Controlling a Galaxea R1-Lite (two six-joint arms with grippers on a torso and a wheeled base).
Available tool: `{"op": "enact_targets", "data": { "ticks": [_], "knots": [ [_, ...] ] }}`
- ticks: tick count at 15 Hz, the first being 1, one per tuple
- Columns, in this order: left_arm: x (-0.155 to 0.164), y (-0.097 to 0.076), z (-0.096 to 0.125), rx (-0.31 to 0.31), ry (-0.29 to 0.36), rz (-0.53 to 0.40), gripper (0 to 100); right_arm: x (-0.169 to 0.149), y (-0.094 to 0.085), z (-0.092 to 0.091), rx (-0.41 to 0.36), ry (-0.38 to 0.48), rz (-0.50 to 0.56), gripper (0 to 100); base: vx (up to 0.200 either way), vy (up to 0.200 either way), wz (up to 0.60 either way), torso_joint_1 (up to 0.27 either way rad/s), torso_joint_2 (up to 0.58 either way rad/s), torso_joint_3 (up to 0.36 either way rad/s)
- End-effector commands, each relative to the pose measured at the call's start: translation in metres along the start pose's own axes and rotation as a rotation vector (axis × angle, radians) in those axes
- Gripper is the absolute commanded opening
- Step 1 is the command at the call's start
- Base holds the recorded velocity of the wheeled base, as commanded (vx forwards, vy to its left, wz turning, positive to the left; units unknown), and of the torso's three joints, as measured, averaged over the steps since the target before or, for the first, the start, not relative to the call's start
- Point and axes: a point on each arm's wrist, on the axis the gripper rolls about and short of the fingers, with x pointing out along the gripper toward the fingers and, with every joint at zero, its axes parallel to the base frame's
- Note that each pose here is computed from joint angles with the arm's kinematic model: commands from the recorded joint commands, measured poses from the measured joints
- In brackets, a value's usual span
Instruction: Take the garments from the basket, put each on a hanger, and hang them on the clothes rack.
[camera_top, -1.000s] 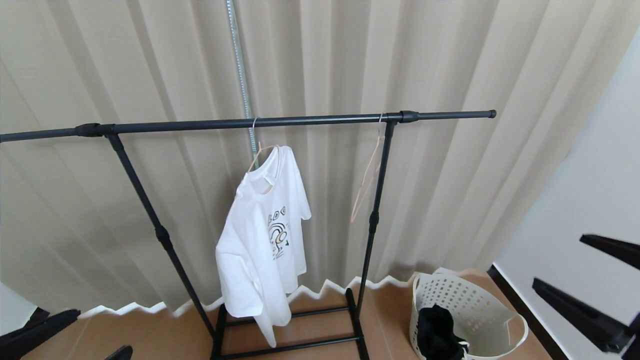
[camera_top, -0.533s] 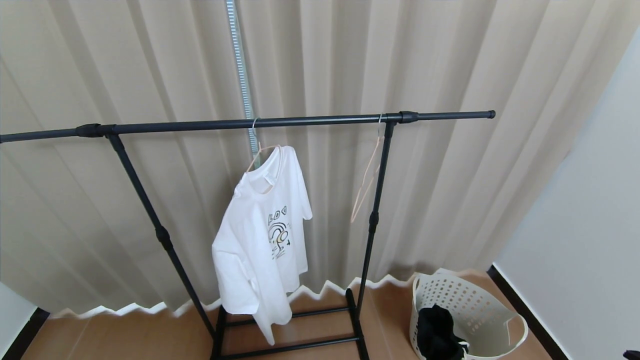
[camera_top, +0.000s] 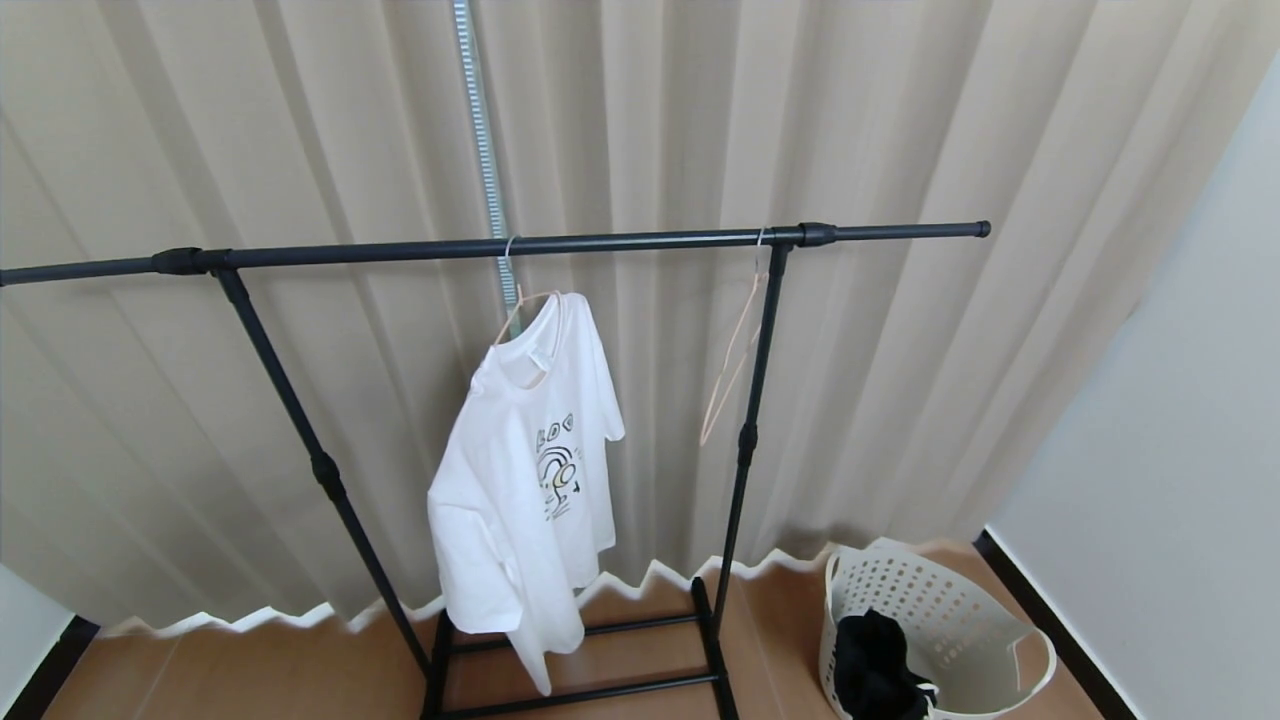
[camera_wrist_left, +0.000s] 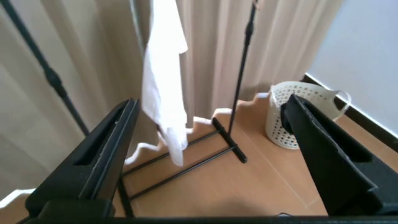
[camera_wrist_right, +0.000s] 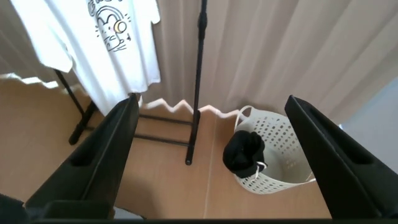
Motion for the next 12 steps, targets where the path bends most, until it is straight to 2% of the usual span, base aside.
{"op": "enact_targets", "data": {
  "ticks": [1, 3, 4, 5, 8, 9, 12],
  "knots": [
    [-0.0004, 0.0006, -0.0003, 0.001, -0.002, 0.042, 100, -0.0028, 0.0018, -0.0009, 0.012, -0.038, -0.088, 100, 0.0, 0.0, 0.0, 0.0, 0.0, 0.0],
    [-0.0003, 0.0005, -0.0003, 0.007, 0.0, 0.079, 100, -0.0049, 0.0026, -0.002, 0.012, -0.065, -0.11, 100, 0.0, 0.0, 0.0, 0.0, 0.0, 0.0],
    [0.0004, -0.0009, -0.0001, 0.01, 0.008, 0.164, 100, -0.0057, 0.003, -0.0024, 0.012, -0.077, -0.121, 100, 0.0, 0.0, 0.0, 0.0, 0.0, 0.0],
    [-0.0002, -0.0028, -0.0005, 0.012, -0.004, 0.198, 100, -0.0062, 0.0031, -0.0026, 0.012, -0.084, -0.122, 100, 0.0, 0.0, 0.0, 0.0, 0.0, 0.0],
    [-0.0018, -0.004, -0.001, -0.001, -0.031, 0.143, 100, -0.0086, 0.0041, -0.0035, 0.009, -0.126, -0.13, 100, 0.0, 0.0, 0.0, 0.0, 0.0, 0.0],
    [-0.0065, -0.0048, -0.0025, 0.019, -0.094, 0.097, 100, -0.0086, 0.0042, -0.0035, 0.014, -0.127, -0.129, 100, 0.0, 0.0, 0.0, 0.0, 0.0, 0.0],
    [-0.0071, -0.0053, -0.0027, 0.02, -0.104, 0.084, 100, -0.0086, 0.0042, -0.0033, 0.022, -0.129, -0.129, 100, 0.0, 0.0, 0.0, 0.0, 0.0, 0.0]
  ]
}}
